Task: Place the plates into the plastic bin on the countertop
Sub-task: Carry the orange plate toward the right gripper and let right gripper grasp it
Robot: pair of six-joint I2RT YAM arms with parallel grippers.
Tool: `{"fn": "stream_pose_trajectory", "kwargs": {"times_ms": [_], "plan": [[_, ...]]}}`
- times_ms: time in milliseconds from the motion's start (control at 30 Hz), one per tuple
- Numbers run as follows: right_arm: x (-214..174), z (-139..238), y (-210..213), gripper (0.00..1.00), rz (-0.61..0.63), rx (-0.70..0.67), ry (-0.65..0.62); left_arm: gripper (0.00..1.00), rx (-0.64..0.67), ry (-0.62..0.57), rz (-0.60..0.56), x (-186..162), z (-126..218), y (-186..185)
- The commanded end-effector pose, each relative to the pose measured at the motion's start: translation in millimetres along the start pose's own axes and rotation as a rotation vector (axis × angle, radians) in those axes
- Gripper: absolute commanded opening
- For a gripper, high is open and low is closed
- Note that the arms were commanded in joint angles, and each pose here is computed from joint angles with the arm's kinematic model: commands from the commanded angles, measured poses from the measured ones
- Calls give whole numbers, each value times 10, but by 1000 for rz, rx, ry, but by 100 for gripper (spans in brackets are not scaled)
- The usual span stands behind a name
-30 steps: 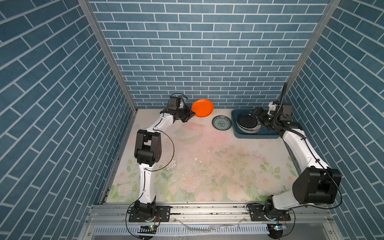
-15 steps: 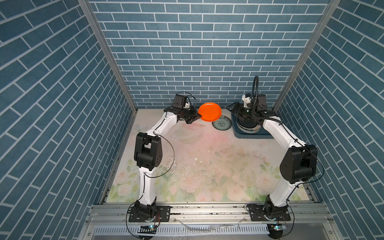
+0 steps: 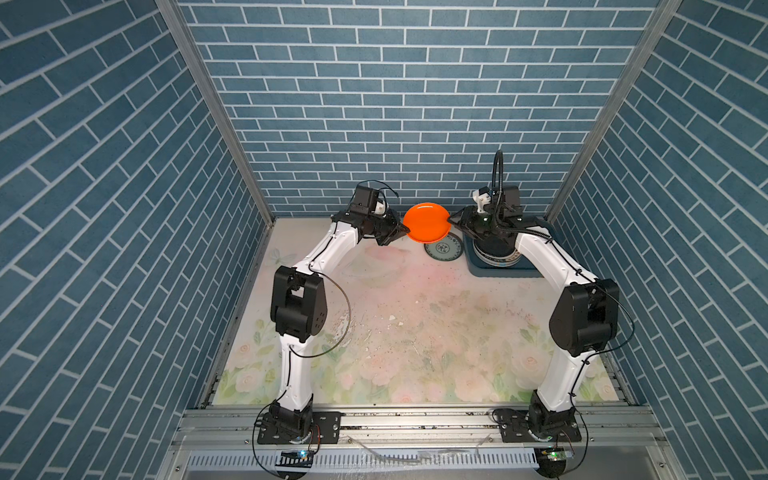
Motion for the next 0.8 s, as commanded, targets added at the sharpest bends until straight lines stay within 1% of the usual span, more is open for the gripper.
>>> {"fn": "stream_pose_trajectory", "kwargs": {"times_ms": [0, 67, 100, 200, 333, 433, 467, 567, 667, 733, 767], "plan": [[-48, -57, 27, 41, -3, 12, 36, 1, -69, 5, -67, -79, 149, -345], [-64, -70, 25, 41, -2, 14, 42, 1, -77, 9, -77, -95, 153, -390], [-71, -78, 29, 39, -2, 16, 45, 1, -81, 11, -79, -101, 155, -409], [-79, -97, 33, 30, -3, 21, 50, 1, -86, 16, -86, -126, 155, -448], [-71, -111, 55, 16, -2, 31, 51, 2, -88, 17, -88, -132, 154, -459], [-52, -110, 72, 7, -1, 36, 49, 3, -86, 16, -86, -131, 146, -454], [-46, -108, 77, 5, -1, 37, 47, 5, -88, 16, -88, -131, 148, -459], [-35, -102, 76, 0, -4, 31, 44, 14, -92, 10, -92, -124, 159, -474], [-20, -86, 74, 0, -6, 25, 40, 32, -96, 4, -96, -116, 172, -492], [-5, -73, 66, 0, -11, 18, 34, 49, -97, 0, -99, -110, 174, -494], [-2, -70, 66, 0, -13, 17, 33, 56, -96, -5, -99, -105, 183, -495]]}}
Point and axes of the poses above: each gripper's point midway between its finger pads, its own z axis back along the fingers, its own y axis along the line the jaws close on, x = y × z, the point moved 1 cm from there along z, back along the fingers, and after that the axes turned 9 degrees about z, right-handed, at the moved point
